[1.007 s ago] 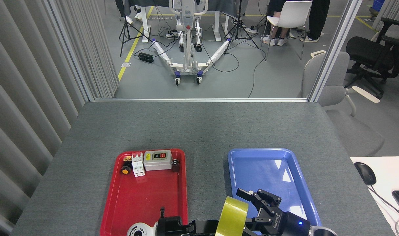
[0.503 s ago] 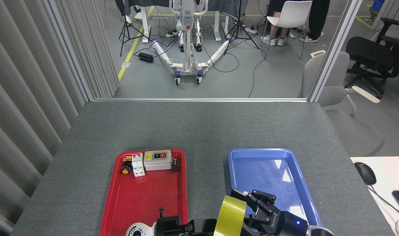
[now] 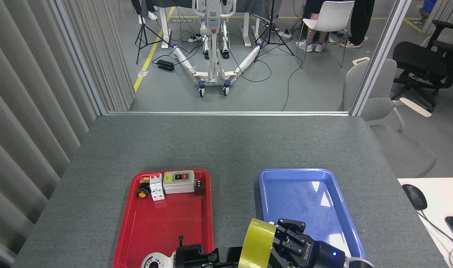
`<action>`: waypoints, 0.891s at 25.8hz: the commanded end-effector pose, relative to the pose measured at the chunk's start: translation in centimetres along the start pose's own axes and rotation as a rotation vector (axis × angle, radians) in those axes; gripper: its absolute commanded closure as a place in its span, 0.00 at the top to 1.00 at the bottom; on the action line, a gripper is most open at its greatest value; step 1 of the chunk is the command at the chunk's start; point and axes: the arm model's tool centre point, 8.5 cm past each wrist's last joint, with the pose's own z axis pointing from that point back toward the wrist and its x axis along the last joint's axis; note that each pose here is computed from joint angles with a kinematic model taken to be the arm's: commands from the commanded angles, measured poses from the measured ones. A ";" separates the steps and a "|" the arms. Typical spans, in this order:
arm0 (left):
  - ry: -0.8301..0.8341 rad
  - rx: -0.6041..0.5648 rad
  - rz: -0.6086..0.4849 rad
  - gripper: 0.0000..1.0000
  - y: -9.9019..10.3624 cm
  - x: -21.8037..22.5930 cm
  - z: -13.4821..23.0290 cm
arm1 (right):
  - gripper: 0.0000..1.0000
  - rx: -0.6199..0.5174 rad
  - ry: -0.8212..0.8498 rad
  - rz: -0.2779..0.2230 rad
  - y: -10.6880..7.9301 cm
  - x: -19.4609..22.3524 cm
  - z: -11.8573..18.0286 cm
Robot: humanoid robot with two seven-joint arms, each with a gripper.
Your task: Place and move tape with both arms
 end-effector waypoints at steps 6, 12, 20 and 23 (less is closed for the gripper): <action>0.029 0.075 0.010 0.16 0.6 -0.7 0.4 | 0.25 0.004 -0.010 -0.008 0.3 0.4 -0.5; 0.034 0.106 0.021 1.00 1.0 -1.1 1.2 | 0.25 0.004 -0.011 -0.010 0.3 0.5 -0.5; 0.024 0.110 -0.010 1.00 1.1 -1.0 1.3 | 0.25 -0.014 -0.017 -0.021 0.3 0.8 -1.0; 0.027 0.143 -0.010 1.00 1.5 -1.0 2.0 | 0.25 -0.037 -0.018 -0.035 0.3 1.1 -1.6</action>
